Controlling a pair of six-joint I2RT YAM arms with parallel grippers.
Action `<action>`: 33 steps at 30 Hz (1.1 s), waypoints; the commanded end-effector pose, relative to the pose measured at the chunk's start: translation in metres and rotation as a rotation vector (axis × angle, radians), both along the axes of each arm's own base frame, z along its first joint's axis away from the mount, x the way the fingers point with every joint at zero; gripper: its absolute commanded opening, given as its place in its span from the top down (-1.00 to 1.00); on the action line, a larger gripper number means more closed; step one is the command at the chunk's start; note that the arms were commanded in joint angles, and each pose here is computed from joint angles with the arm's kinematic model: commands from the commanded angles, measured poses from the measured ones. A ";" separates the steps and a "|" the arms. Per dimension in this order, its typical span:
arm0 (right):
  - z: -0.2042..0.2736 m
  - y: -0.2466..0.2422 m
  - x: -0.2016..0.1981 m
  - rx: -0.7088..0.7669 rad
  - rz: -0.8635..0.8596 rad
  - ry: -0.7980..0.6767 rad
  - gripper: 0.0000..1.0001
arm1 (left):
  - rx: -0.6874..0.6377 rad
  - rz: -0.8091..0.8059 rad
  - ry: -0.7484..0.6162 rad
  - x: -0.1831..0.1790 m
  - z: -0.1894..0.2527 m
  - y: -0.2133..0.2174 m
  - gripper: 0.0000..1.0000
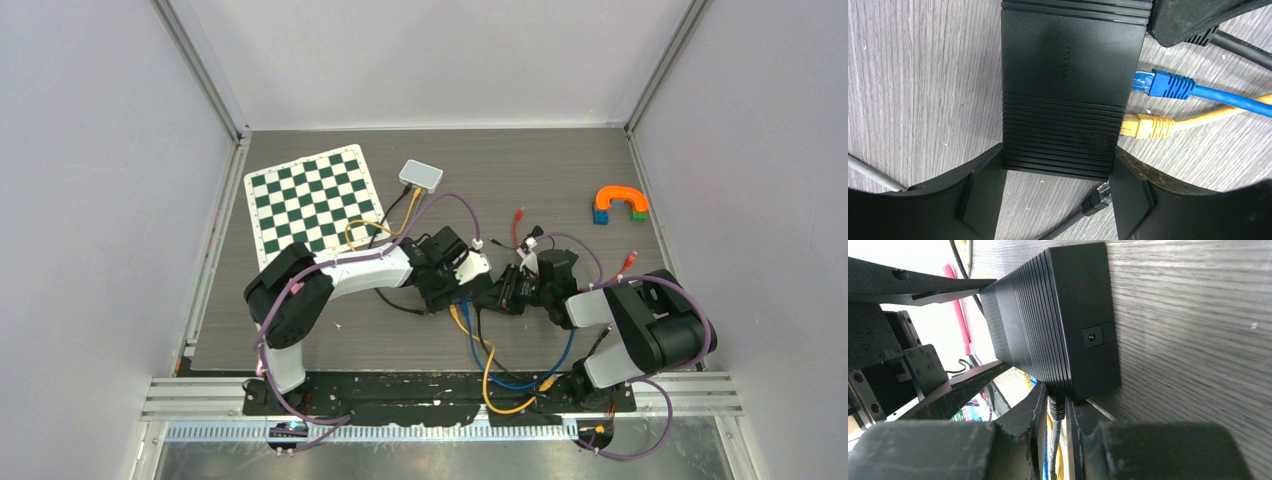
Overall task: Pull the plug from the switch port
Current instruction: Pull the connector from the switch port.
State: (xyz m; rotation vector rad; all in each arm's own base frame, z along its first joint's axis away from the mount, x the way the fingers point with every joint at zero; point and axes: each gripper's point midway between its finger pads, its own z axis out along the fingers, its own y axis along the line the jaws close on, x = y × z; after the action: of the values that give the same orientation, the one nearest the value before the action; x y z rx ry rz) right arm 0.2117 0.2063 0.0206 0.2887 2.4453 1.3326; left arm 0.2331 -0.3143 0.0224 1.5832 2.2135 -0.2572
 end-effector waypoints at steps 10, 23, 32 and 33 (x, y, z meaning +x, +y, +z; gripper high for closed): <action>-0.006 -0.018 0.008 -0.095 -0.131 -0.016 0.02 | -0.053 -0.042 0.039 -0.006 0.010 -0.019 -0.20; 0.006 -0.021 -0.002 -0.026 -0.189 -0.043 0.09 | -0.042 -0.025 0.055 -0.007 0.004 -0.017 -0.18; 0.013 -0.008 -0.003 0.059 -0.166 -0.032 0.10 | -0.042 -0.024 0.056 -0.007 0.005 -0.019 -0.18; 0.012 -0.007 -0.004 0.063 -0.165 -0.028 0.10 | -0.045 -0.024 0.059 -0.007 0.005 -0.019 -0.18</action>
State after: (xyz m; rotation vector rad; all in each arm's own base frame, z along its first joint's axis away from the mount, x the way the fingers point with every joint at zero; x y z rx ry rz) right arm 0.2084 0.1928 0.0291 0.4766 2.3302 1.2821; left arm 0.2308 -0.3210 0.0232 1.5961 2.2224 -0.2912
